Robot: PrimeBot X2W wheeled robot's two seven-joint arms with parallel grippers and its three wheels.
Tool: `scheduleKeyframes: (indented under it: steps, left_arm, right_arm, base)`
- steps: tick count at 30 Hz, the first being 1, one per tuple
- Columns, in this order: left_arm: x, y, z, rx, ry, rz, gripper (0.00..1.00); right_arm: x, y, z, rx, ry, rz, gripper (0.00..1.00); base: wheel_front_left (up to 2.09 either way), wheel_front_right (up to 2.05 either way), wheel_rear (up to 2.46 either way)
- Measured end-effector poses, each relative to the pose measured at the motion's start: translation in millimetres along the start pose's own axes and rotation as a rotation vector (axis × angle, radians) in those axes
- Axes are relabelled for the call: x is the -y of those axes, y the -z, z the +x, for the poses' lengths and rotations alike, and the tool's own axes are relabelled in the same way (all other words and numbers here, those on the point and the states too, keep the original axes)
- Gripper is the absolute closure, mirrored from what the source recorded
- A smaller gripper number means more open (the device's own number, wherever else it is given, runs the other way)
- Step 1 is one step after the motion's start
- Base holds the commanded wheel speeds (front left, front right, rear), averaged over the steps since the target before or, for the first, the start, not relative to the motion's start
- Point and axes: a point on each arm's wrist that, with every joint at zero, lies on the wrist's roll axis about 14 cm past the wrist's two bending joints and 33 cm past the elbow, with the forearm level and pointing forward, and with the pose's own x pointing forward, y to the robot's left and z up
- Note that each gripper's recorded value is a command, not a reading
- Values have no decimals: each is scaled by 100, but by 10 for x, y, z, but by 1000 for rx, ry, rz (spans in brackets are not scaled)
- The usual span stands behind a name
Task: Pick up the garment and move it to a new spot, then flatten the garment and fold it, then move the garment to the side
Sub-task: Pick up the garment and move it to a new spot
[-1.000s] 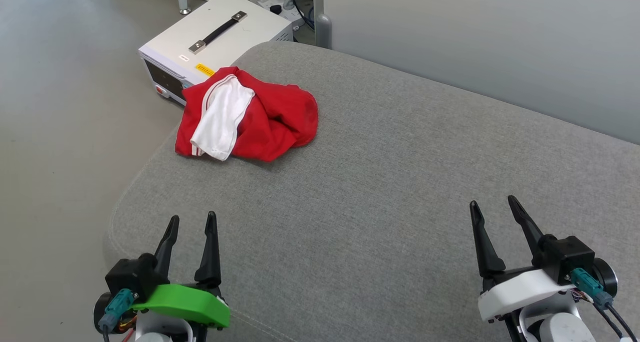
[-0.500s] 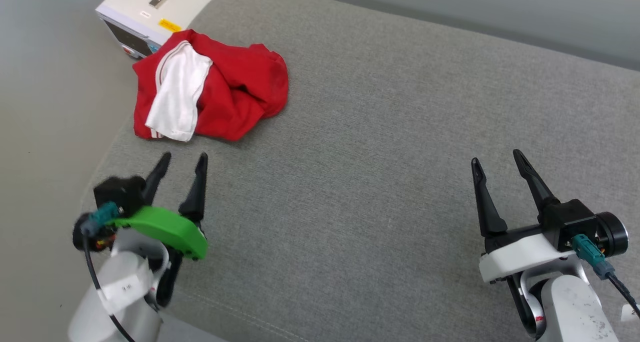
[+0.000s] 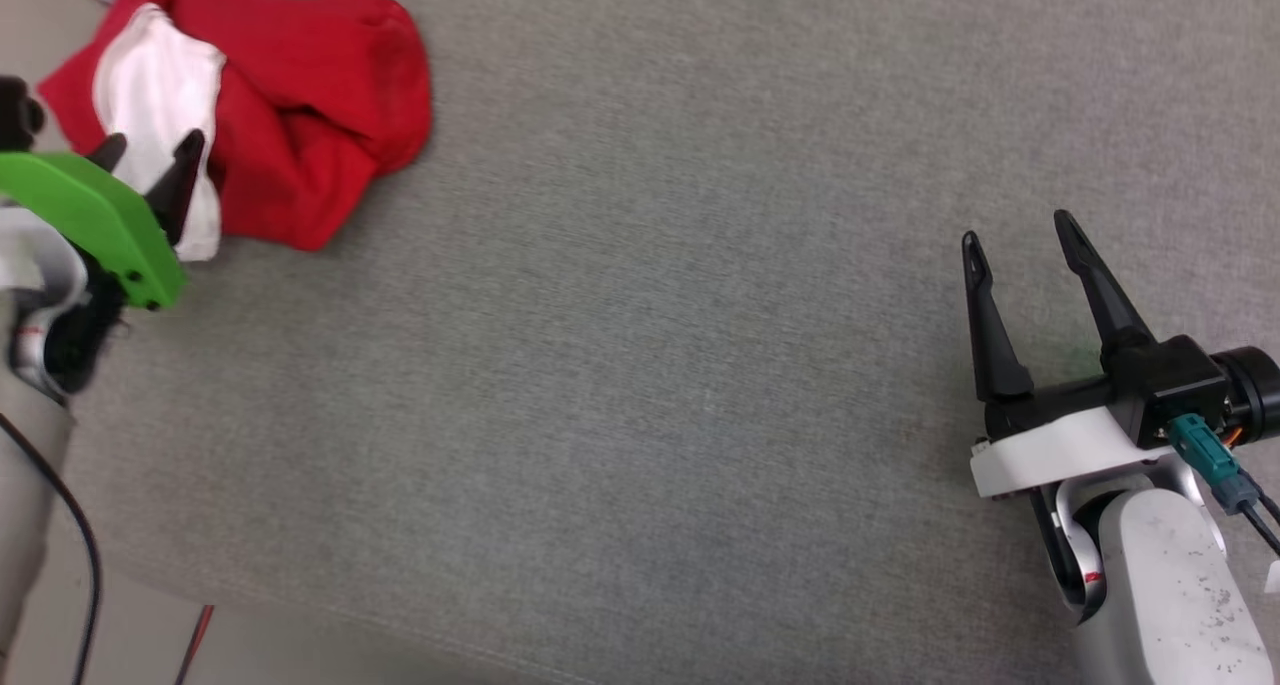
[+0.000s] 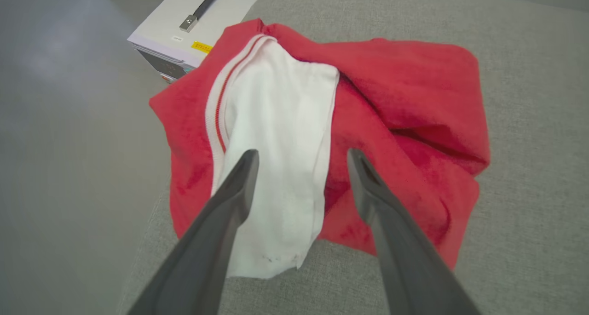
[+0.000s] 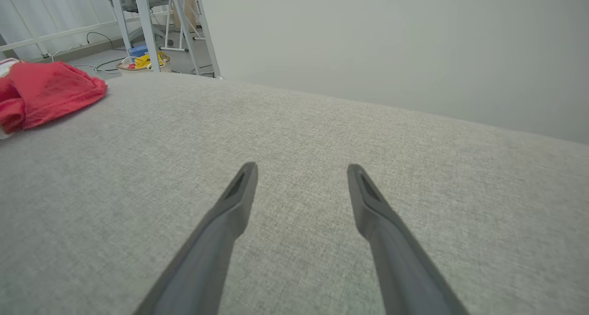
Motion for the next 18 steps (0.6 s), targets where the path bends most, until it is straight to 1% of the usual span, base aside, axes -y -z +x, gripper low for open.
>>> scheduleKeyframes:
  steps: [5,12,17,18]
  left_arm:
    - [7,136,281,-129,12,17,0]
    - [83,476,537,-266,24,-8,0]
    - [90,578,628,-301,22,-21,0]
    - [99,591,629,-305,25,-22,35]
  right_arm:
    - [163,231,-56,-50,40,8,0]
    - [310,315,-75,-58,77,9,0]
    - [380,386,-107,-75,93,0,0]
    - [389,384,-107,-75,95,-2,0]
  base:
    - [0,0,0]
    - [0,0,0]
    - [0,0,0]
    - [0,0,0]
